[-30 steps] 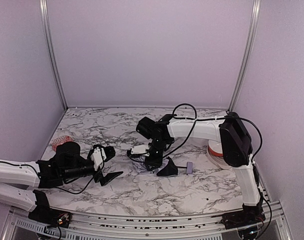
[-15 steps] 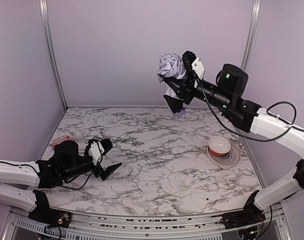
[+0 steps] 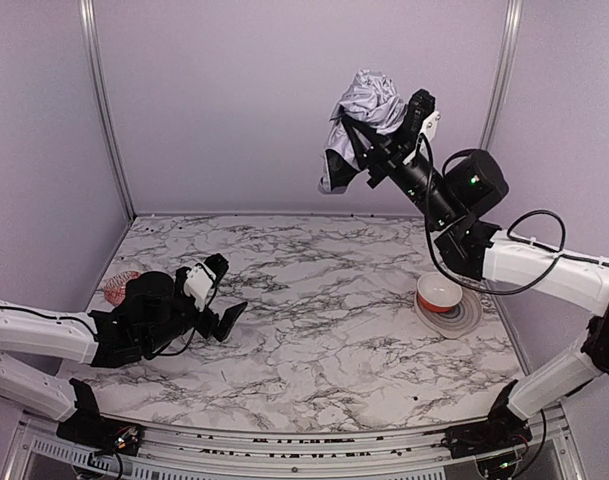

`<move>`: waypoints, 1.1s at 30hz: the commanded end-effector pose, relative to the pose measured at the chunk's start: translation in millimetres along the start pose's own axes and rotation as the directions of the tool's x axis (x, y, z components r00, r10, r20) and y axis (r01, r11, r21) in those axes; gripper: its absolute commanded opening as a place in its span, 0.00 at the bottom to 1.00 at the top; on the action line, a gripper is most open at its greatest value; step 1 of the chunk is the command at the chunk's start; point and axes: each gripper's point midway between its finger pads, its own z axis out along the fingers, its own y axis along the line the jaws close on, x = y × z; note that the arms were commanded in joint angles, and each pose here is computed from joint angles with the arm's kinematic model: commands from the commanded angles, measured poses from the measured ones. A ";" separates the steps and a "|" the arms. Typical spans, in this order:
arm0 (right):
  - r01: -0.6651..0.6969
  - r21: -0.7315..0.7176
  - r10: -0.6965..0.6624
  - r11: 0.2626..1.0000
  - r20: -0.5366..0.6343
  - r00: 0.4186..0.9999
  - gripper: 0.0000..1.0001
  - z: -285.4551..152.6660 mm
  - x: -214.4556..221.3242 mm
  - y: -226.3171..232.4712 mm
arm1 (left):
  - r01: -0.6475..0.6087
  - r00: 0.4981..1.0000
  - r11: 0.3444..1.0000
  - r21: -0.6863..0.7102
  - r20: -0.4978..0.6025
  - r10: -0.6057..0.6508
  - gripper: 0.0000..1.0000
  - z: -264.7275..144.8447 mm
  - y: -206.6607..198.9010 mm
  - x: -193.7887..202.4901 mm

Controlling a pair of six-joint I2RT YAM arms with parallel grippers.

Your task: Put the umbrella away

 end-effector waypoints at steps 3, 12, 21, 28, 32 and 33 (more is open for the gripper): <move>-0.169 0.084 0.182 0.982 -0.194 0.964 0.00 -66.3 158.4 25.0 | 0.047 0.999 0.998 -0.038 0.027 -0.046 0.99 8.7 8.0 -13.0; -0.240 0.064 0.237 0.969 -0.531 0.814 0.00 -188.5 322.0 101.4 | 0.020 1.000 0.999 -0.029 0.003 -0.020 0.99 12.0 6.8 -2.4; -0.101 0.108 0.146 0.989 -0.582 0.800 0.00 -119.1 281.9 65.2 | 0.029 1.000 0.999 -0.017 0.002 -0.029 0.99 12.9 5.3 -1.6; 0.239 0.264 0.096 0.934 -0.832 0.546 0.00 -114.3 270.1 -5.5 | 0.027 1.000 0.998 -0.057 -0.004 -0.028 0.99 9.5 13.0 1.1; 0.558 0.215 0.066 0.801 -0.959 0.275 0.00 -151.5 274.7 -48.9 | 0.022 1.000 0.997 -0.071 -0.011 -0.023 0.99 9.5 15.4 2.6; 0.613 0.174 0.058 0.771 -0.977 0.204 0.00 -162.0 278.6 -54.3 | 0.020 1.000 0.997 -0.074 -0.012 -0.021 0.99 9.9 15.8 2.4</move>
